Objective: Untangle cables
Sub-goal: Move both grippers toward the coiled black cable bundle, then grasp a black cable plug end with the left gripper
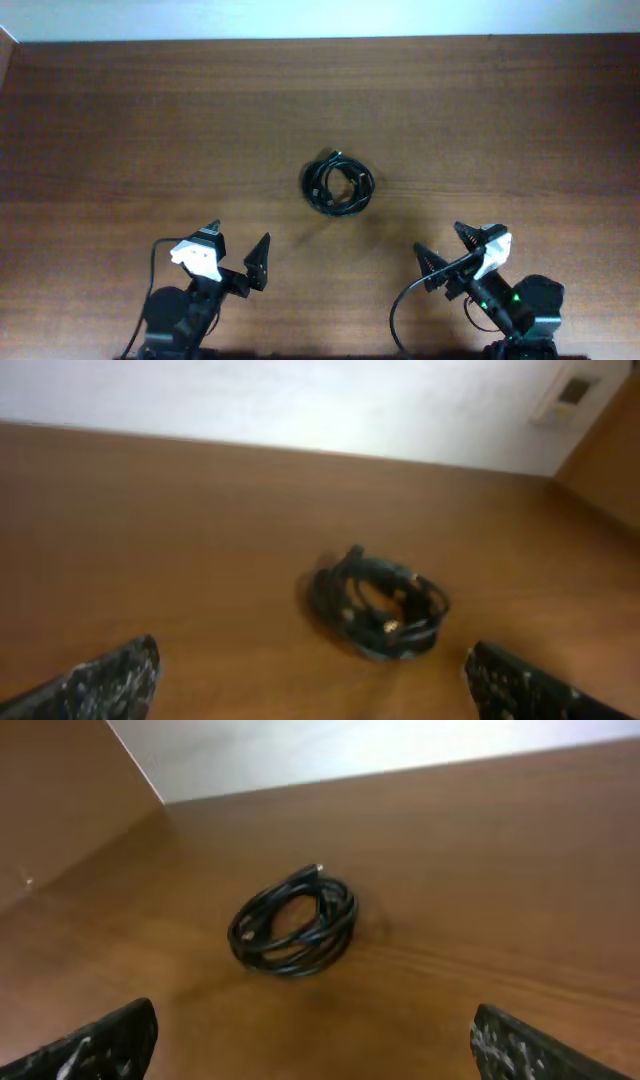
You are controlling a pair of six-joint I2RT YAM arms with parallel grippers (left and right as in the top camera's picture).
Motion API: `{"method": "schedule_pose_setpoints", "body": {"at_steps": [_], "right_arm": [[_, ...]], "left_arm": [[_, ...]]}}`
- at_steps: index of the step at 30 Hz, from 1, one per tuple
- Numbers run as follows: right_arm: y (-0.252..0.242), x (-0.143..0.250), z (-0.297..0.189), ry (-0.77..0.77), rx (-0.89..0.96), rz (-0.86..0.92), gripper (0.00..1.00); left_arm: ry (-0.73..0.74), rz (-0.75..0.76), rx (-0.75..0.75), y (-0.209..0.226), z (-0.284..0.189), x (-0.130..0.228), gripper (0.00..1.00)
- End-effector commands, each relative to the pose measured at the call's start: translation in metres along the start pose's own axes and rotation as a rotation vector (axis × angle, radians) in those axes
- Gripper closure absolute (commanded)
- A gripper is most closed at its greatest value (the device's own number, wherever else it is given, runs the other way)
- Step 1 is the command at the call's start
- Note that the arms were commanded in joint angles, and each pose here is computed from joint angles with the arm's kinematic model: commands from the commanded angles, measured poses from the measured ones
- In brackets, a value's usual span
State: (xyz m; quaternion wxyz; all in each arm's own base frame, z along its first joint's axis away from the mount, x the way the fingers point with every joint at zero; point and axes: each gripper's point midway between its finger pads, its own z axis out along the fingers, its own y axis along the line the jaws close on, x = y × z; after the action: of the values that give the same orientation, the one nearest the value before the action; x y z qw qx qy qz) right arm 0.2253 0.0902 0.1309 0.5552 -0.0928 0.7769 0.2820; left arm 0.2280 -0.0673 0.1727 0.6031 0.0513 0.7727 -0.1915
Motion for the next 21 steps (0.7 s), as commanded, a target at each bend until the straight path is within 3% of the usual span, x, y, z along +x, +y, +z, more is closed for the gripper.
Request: {"method": "schedule_pose_setpoints", "body": {"at_steps": [1, 8, 11, 14, 16, 18, 21], "right_arm": [[0.009, -0.029, -0.002, 0.042, -0.006, 0.031, 0.01], [0.036, -0.097, -0.020, 0.288, 0.040, 0.190, 0.01], [0.042, -0.118, -0.033, 0.378, 0.104, 0.132, 0.01], [0.057, -0.149, -0.030, 0.383, 0.111, 0.009, 0.01], [0.071, -0.160, -0.022, 0.348, 0.048, -0.021, 0.01], [0.074, -0.166, -0.018, 0.325, 0.018, -0.074, 0.01], [0.034, -0.159, -0.008, 0.375, 0.203, -0.110, 0.01]], "left_arm": [[0.072, -0.030, 0.027, -0.012, 0.000, -0.030, 0.01], [0.572, -0.042, 0.089, -0.029, 0.025, -0.067, 0.01], [0.791, -0.091, 0.110, -0.035, 0.027, -0.079, 0.01], [0.840, -0.086, 0.304, -0.062, 0.046, -0.101, 0.01], [0.812, -0.165, 0.440, -0.087, 0.053, -0.112, 0.01], [0.804, -0.068, 0.272, -0.057, 0.066, -0.108, 0.01], [0.825, 0.081, -0.125, -0.005, 0.075, -0.101, 0.01]]}}
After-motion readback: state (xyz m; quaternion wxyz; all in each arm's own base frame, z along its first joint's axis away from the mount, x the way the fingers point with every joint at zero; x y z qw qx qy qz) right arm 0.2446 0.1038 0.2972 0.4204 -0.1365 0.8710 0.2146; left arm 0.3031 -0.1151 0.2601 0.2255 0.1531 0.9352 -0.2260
